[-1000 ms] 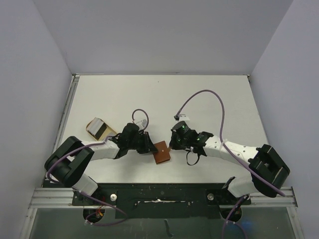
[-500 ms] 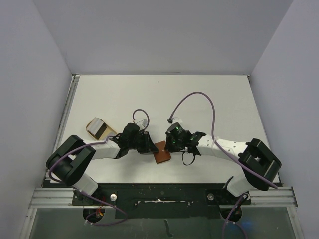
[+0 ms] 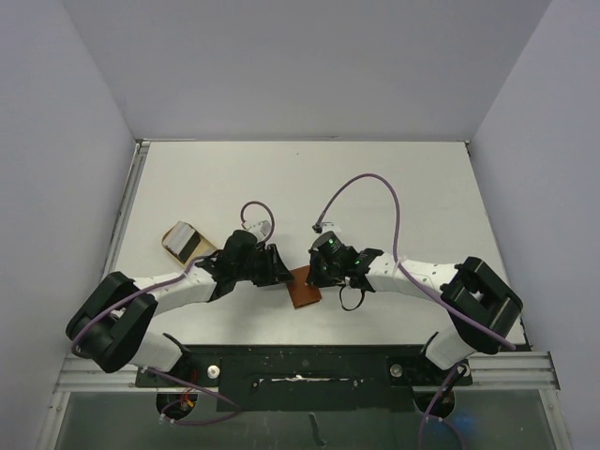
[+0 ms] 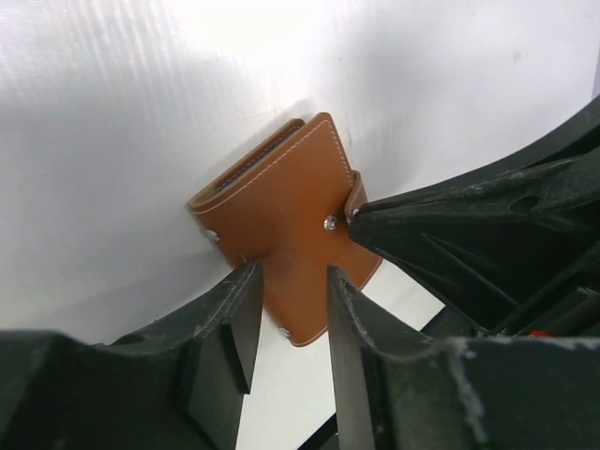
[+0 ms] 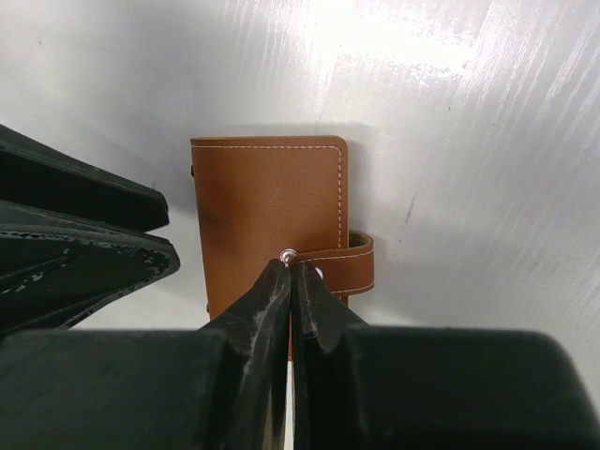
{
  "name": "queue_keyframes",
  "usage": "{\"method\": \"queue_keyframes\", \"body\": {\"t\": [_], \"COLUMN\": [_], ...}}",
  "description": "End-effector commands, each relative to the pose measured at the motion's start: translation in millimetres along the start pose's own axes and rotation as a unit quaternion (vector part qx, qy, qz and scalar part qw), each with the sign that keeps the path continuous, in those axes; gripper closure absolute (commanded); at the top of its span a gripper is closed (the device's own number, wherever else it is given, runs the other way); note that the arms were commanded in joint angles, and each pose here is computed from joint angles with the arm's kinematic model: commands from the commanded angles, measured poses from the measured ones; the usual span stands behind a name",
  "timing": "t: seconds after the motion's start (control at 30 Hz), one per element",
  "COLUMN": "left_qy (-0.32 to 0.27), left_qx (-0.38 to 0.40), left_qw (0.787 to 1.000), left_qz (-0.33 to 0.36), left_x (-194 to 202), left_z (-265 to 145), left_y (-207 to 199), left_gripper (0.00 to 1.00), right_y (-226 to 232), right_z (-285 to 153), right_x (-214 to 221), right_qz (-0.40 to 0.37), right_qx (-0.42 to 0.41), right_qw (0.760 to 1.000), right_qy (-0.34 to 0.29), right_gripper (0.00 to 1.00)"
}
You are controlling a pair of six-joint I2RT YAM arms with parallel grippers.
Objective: Put the credit cards into the card holder
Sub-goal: Close the card holder at the center of the board.
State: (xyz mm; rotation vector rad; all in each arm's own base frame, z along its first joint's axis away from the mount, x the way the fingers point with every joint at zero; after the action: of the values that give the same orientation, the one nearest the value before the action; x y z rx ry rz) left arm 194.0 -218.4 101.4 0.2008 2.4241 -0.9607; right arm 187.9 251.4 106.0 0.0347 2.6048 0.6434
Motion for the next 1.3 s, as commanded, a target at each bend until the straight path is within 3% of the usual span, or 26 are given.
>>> {"method": "queue_keyframes", "body": {"t": [0.0, 0.6, 1.27], "left_qy": [-0.031, 0.004, -0.007], "left_qx": [-0.042, -0.017, 0.02], "left_qw": [0.998, 1.0, 1.0], "left_qz": [0.02, 0.007, -0.009], "left_x": [-14, 2, 3], "left_z": [-9, 10, 9], "left_y": [2, 13, 6], "left_gripper": [0.66, 0.65, 0.65], "right_y": [15, 25, 28], "right_z": [-2, -1, 3], "right_x": [-8, -10, -9], "right_qz": [0.007, 0.016, 0.019], "right_qx": [-0.032, -0.059, -0.066], "right_qw": [0.999, 0.998, 0.998], "right_qy": [-0.017, -0.009, -0.006], "right_gripper": [1.0, 1.0, 1.0]}}
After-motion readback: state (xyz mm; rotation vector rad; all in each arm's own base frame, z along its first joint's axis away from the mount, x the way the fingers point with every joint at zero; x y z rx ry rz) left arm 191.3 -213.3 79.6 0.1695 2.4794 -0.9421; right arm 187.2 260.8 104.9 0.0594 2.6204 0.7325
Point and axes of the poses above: each gripper's point midway between its finger pads, its own z axis out along the fingers, its own y axis along the line the jaws close on, x = y × z, the point moved 8 cm from there along -z, back along the fingers, and after that the axes turned 11 degrees about z, right-handed, at the moved point
